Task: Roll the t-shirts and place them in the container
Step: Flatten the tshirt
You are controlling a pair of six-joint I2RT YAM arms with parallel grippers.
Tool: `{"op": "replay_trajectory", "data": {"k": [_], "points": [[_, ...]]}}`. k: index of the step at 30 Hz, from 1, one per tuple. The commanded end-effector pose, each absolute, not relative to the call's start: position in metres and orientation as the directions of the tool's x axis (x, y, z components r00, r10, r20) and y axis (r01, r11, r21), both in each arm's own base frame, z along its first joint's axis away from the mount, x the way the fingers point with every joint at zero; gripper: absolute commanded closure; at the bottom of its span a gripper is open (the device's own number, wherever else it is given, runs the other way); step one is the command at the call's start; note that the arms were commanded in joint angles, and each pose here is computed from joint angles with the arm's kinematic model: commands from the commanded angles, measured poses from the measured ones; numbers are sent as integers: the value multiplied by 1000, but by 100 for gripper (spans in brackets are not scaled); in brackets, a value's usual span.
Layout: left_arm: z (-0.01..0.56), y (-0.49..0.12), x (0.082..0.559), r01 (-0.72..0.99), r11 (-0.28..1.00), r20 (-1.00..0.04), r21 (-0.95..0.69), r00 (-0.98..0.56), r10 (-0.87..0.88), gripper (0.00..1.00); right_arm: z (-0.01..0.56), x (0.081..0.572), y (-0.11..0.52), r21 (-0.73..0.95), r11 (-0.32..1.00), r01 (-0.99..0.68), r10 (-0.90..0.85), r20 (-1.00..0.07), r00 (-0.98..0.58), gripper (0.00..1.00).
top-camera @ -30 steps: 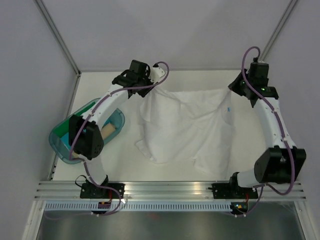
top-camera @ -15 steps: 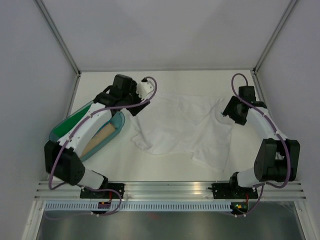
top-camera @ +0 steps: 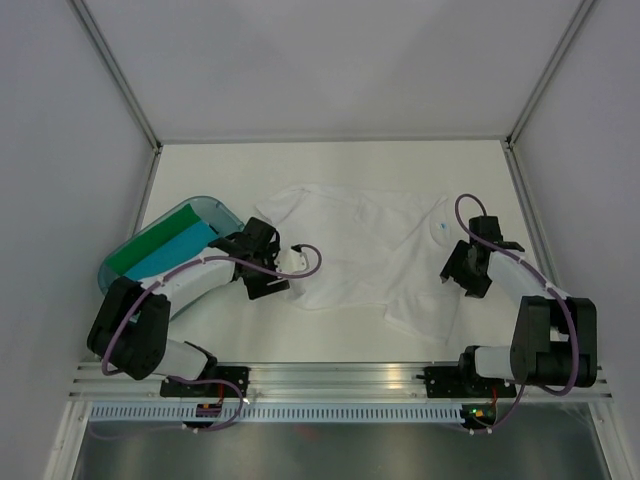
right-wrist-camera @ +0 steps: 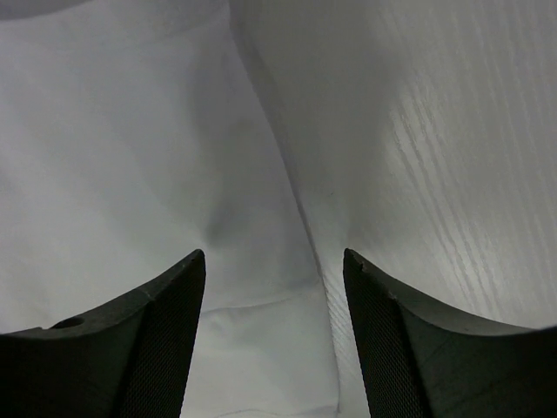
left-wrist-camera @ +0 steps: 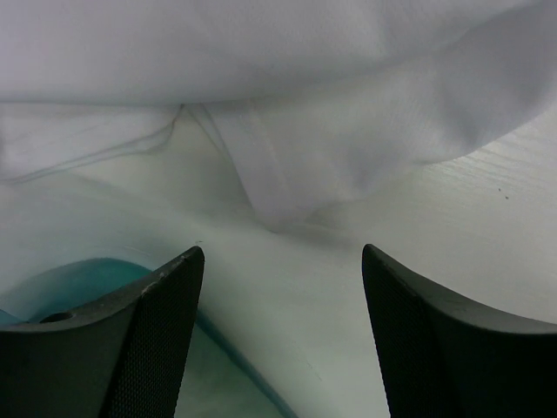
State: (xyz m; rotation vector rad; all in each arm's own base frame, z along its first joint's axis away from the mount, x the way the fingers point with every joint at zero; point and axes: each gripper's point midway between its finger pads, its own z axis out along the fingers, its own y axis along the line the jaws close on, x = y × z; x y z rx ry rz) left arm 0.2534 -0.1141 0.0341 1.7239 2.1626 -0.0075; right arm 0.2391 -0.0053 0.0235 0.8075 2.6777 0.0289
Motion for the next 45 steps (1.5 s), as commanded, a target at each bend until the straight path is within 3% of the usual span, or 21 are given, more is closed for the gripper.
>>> {"op": "replay_trajectory", "data": {"k": [1,4,7,8,9,10,12,13,17,24,28,33,39,41,45], "points": [[37,-135,279,928,193,-365,320,-68,929,21,1,238,-2,126,813,568,578,-282,-765,30],[21,-134,272,945,139,-347,297,-29,937,20,-11,240,3,140,817,559,576,-257,-776,33],[5,-126,276,938,130,-304,322,-28,952,20,-17,241,15,197,826,529,563,-227,-795,58],[-1,-123,277,939,136,-277,317,-46,960,21,-17,240,19,217,827,519,560,-220,-799,73],[-3,-122,278,939,148,-273,312,-61,960,23,-16,241,22,238,828,508,555,-218,-803,82],[-4,-122,278,940,152,-270,307,-67,960,32,-12,243,23,249,829,501,553,-233,-800,99],[-5,-124,276,942,158,-283,295,-72,956,44,-3,246,22,259,834,488,547,-258,-797,100],[-4,-126,275,943,163,-297,290,-73,952,59,10,251,22,274,834,478,546,-291,-786,100],[13,-141,267,946,189,-393,264,-73,916,97,60,268,18,321,833,451,551,-397,-734,100],[73,-142,265,894,259,-498,366,-47,866,98,164,282,19,403,842,359,537,-560,-631,100],[137,-138,265,847,297,-544,440,-12,839,98,226,278,15,413,856,311,517,-655,-552,100],[185,-132,252,845,349,-562,406,-70,824,98,323,266,12,422,878,227,479,-769,-423,100],[325,-123,276,645,569,-703,510,-68,708,98,431,245,12,428,895,126,446,-861,-245,100],[344,-114,285,579,618,-712,532,-89,696,98,439,249,12,432,894,119,449,-865,-226,100],[375,-110,310,458,693,-748,556,-86,658,98,431,303,17,470,877,101,479,-835,-270,100]]}}
